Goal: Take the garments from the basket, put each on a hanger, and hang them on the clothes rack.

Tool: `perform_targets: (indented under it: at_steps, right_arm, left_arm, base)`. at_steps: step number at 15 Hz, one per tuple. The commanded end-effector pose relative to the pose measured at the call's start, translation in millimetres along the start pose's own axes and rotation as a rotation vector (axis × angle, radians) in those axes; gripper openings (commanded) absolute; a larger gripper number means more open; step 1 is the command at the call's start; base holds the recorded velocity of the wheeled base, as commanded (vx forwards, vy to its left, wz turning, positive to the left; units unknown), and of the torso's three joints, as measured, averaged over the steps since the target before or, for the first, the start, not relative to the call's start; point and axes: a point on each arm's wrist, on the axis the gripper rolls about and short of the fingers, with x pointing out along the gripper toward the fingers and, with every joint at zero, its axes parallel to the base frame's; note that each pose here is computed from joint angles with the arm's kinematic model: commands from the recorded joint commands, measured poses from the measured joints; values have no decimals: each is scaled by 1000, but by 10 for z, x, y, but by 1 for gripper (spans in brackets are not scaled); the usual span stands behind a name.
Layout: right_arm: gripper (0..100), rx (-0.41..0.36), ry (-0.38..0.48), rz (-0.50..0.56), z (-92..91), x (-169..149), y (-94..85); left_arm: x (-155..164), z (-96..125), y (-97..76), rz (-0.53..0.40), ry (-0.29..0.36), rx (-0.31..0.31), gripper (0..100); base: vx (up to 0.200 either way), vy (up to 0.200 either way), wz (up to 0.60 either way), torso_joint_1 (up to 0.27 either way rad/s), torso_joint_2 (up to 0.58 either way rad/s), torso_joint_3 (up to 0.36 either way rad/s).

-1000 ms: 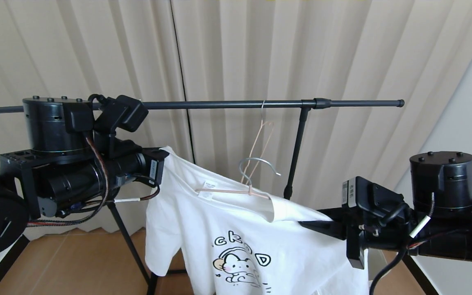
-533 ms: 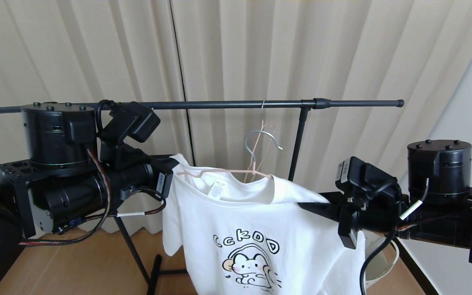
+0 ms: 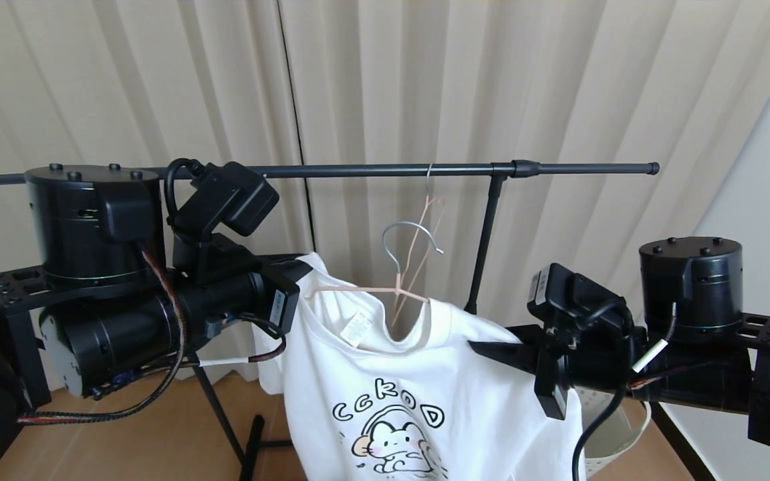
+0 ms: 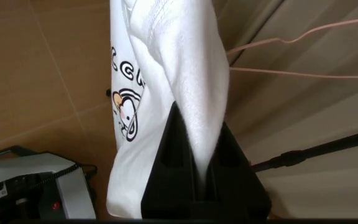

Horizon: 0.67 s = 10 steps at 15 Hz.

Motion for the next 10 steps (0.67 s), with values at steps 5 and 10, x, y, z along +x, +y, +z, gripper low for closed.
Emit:
perform_targets:
  at_steps: [5,10]
  right_arm:
    - [0,59,43,-25,-8,198,22]
    - [0,29,54,-179,-73,463,37]
  left_arm:
    - [-79,103,-156,2,-32,16,0]
    - [-78,157,-175,6,-47,10,0]
  base:
    - [0,0,0,0,0,0]
    - [0,0,0,0,0,0]
